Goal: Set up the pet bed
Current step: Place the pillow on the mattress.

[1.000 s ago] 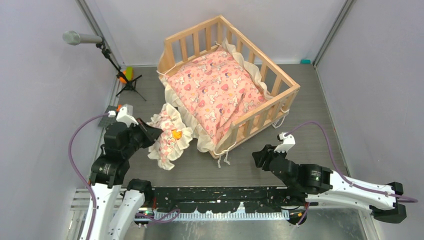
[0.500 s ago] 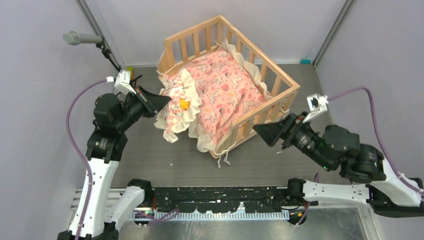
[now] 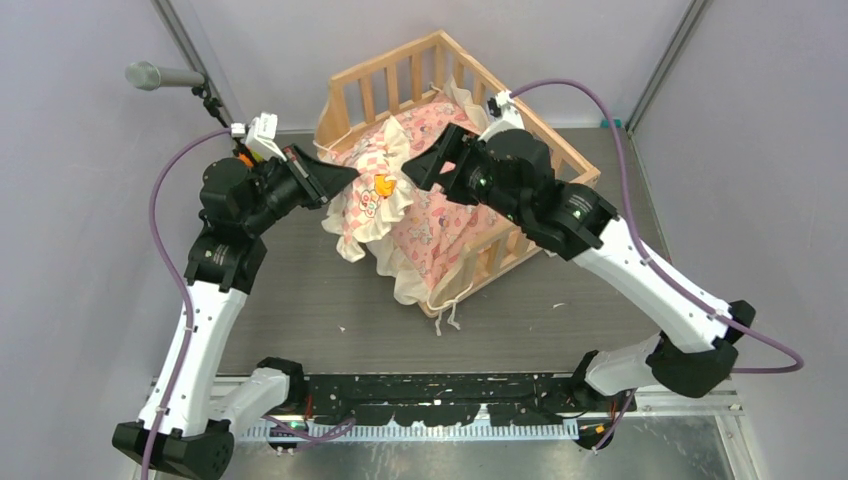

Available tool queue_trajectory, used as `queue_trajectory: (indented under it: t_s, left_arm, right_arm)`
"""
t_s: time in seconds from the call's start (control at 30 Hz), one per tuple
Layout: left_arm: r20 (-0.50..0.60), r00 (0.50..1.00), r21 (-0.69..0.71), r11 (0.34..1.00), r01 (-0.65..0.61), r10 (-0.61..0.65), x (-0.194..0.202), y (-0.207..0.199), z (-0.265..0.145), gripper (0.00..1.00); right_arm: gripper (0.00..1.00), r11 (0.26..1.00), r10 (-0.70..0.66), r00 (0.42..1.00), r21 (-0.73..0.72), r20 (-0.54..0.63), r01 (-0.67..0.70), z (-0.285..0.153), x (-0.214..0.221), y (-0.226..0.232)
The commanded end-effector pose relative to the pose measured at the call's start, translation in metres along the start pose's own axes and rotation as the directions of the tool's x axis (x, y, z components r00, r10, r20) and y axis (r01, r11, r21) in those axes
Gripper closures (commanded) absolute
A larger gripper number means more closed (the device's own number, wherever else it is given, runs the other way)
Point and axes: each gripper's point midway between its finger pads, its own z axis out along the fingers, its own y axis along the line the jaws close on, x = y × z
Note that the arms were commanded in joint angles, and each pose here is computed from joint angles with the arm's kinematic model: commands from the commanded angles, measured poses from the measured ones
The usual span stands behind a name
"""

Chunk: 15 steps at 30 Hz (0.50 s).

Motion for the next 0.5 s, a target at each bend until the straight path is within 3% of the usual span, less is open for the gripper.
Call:
queue_trajectory:
  t_s: [0.0, 0.23, 0.47]
  left_arm:
    - [0.059, 0.995, 0.134, 0.987, -0.087, 0.079, -0.02, -0.04, -0.008, 1.0]
    - [0.048, 0.995, 0.156, 0.983, -0.098, 0.092, -0.013, -0.042, -0.008, 1.0]
    - [0.045, 0.993, 0.192, 0.974, -0.117, 0.11, -0.009, -0.049, -0.005, 1.0]
  right_arm:
    - [0.18, 0.975, 0.128, 0.992, -0.181, -0.02, -0.13, 0.005, -0.025, 0.039]
    - [0.18, 0.946, 0.19, 0.977, -0.248, -0.094, -0.207, 0.022, -0.021, 0.045]
    - [0.18, 0.948, 0.186, 0.968, -0.227, -0.171, -0.222, 0.039, 0.002, 0.039]
